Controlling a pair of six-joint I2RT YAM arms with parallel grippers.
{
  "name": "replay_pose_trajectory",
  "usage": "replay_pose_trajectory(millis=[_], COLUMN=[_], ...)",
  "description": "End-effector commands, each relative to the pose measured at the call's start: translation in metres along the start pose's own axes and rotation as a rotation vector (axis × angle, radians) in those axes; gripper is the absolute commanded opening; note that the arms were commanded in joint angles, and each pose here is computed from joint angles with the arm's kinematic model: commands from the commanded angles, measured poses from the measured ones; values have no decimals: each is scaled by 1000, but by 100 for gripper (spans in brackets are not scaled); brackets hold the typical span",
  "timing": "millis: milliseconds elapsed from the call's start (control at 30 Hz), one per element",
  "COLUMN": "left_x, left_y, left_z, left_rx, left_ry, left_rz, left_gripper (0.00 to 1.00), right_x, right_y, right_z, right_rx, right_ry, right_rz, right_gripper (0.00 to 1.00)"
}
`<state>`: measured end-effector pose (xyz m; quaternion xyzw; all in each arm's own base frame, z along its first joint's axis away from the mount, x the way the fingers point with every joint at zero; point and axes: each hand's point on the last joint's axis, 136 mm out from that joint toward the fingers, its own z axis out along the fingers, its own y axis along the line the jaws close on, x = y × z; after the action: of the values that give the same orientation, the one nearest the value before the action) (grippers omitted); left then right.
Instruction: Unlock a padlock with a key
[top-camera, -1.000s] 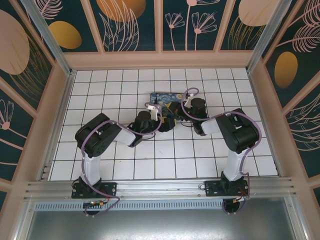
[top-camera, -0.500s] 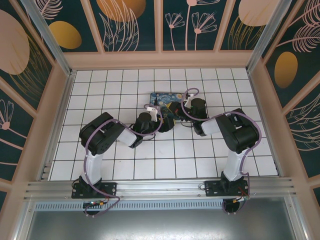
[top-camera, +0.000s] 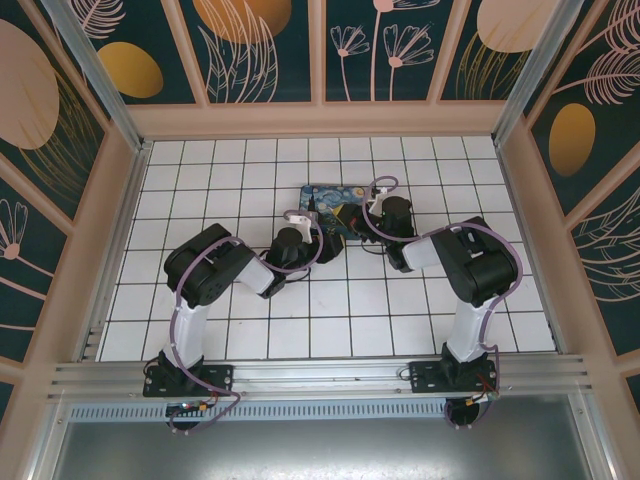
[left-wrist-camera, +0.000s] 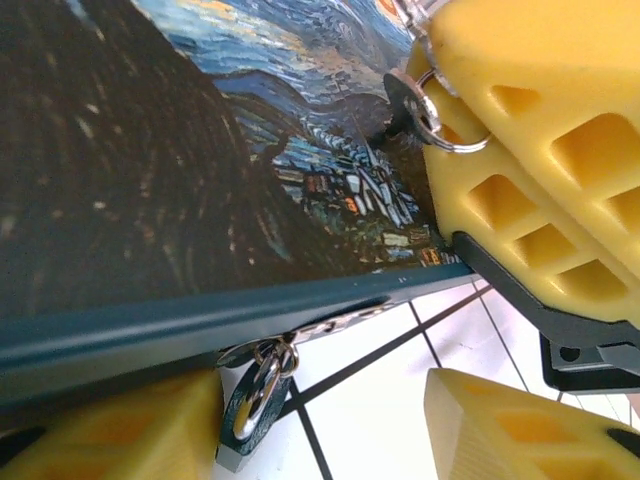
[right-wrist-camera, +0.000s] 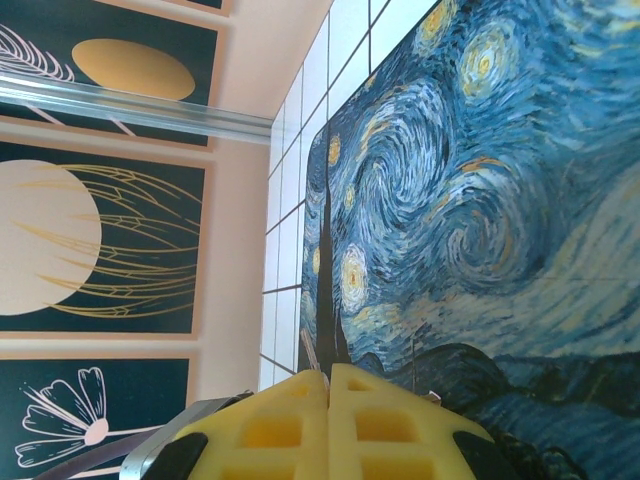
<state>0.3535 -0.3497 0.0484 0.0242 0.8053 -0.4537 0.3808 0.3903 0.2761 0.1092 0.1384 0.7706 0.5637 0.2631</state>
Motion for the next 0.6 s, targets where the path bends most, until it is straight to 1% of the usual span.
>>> replay_pose_trajectory(millis=[0, 267, 567], left_x=[0, -2, -2], left_y=[7, 14, 23], left_z=[3, 9, 14], left_rx=[-21, -71, -119], left_ry=[-10, -2, 13], left_rz=[-7, 9, 11], left_gripper=[51, 38, 26], right_x=[14, 14, 14], right_y=[-29, -30, -32], right_z=[1, 1, 1], right_rx=[69, 69, 71], right_ry=[41, 43, 41], right_rz=[57, 59, 63], right_gripper=[0, 0, 0])
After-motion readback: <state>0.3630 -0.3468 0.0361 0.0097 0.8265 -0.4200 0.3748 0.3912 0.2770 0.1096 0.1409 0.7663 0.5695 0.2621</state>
